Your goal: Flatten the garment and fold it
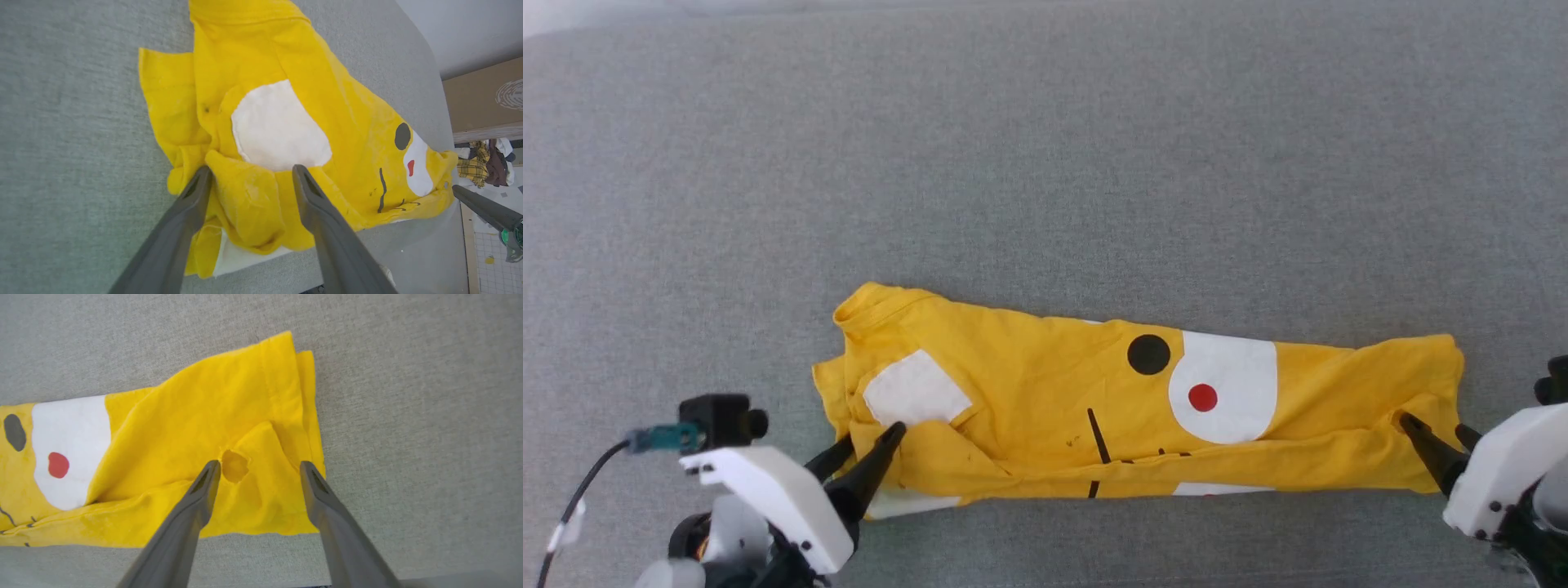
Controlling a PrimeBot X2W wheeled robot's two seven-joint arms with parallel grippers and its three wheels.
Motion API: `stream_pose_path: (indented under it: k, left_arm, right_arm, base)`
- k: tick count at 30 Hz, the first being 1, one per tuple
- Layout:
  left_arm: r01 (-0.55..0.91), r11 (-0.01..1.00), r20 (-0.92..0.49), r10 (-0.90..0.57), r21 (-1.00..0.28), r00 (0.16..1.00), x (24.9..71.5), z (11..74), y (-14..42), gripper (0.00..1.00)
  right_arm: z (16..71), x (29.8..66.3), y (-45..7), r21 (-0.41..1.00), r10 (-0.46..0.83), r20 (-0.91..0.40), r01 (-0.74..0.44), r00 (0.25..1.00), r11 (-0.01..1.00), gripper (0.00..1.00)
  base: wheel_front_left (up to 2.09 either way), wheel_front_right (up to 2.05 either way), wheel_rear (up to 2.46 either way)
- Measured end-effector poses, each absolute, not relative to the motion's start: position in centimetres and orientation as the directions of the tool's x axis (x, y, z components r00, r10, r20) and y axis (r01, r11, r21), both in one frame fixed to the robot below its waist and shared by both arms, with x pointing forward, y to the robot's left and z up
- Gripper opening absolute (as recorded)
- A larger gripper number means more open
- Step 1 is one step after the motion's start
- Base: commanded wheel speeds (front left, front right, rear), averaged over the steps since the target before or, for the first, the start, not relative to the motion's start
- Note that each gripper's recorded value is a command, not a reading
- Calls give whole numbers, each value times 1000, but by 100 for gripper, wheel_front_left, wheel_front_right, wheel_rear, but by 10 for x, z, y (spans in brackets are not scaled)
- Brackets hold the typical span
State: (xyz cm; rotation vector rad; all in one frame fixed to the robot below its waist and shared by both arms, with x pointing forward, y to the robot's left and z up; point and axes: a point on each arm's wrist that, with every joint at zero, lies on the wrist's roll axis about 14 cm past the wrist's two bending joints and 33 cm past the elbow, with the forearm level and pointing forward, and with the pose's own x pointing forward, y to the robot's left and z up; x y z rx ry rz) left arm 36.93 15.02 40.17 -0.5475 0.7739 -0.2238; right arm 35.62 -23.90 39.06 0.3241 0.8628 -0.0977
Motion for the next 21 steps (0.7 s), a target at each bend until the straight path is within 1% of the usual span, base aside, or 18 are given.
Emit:
stream_pose_path:
  k: [4,6,9,12,15,18,19,21]
  left_arm:
    - [9,855,-550,-341,-519,762,368,422,159,100]
    - [18,875,-495,-290,-483,819,373,438,169,100]
    - [-1,904,-366,-172,-428,915,385,469,190,100]
    - [-21,926,-226,-71,-378,972,391,495,206,100]
    - [-52,943,-55,36,-329,998,393,522,223,100]
    - [-80,955,119,118,-286,986,390,547,233,100]
    - [-89,958,162,137,-273,977,389,552,235,100]
    - [-97,969,190,141,-226,972,384,553,234,100]
  right_arm:
    - [412,354,-242,247,45,-729,202,683,948,100]
    - [428,357,-248,241,21,-690,203,723,949,100]
    - [458,367,-265,221,-54,-576,219,816,951,100]
    - [482,376,-277,194,-119,-454,228,883,954,100]
    - [495,382,-280,180,-150,-361,227,920,957,100]
    - [499,384,-281,176,-170,-297,229,940,957,100]
    - [498,383,-282,176,-175,-285,231,942,957,100]
    - [490,381,-282,171,-180,-285,235,941,957,100]
  base:
    - [0,0,0]
    - [0,0,0]
    - [0,0,0]
    - [0,0,0]
    - [0,0,0]
    - [0,0,0]
    - [0,0,0]
    - [0,0,0]
